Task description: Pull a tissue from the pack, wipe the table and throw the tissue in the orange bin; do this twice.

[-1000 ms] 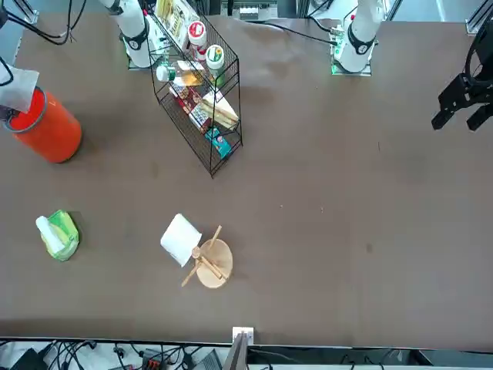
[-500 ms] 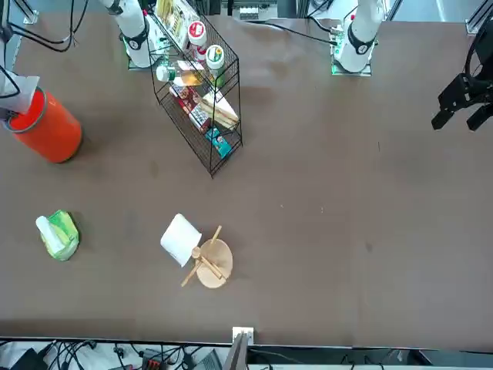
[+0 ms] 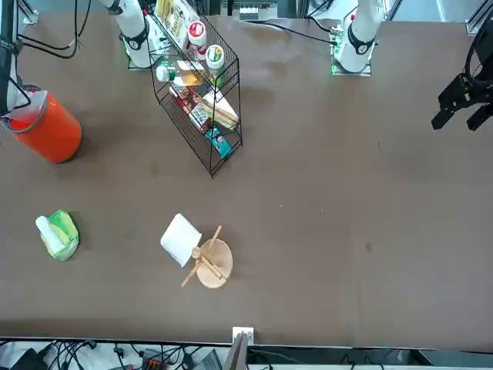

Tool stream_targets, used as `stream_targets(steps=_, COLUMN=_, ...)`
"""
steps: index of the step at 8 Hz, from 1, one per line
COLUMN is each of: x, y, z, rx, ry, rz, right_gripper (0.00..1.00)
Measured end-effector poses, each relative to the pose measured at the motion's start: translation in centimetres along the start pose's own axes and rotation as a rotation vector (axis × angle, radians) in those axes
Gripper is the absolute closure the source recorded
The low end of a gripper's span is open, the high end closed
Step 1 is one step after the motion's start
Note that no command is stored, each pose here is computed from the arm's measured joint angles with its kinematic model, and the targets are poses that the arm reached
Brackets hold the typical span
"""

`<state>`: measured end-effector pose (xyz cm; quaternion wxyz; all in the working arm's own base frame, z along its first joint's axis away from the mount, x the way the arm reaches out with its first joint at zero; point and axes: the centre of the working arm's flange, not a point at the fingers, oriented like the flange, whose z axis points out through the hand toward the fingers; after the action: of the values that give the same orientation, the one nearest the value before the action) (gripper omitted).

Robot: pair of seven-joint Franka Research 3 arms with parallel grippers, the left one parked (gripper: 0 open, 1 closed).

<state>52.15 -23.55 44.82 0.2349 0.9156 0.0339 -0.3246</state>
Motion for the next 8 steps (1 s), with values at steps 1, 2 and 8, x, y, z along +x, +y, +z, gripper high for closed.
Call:
stream_targets(steps=1, x=0.36, y=-0.32, z=0.59, rx=-0.001, ry=0.0, rz=-0.009, right_gripper=0.93)
stream_targets(steps=2, x=0.48, y=-0.48, z=0.89, rx=0.0, ry=-0.002, rz=-0.014, right_gripper=0.82)
stream_targets(steps=8, x=-0.13, y=-0.4, z=0.12, rx=0.043, ry=0.045, rz=-0.028, right_gripper=0.0)
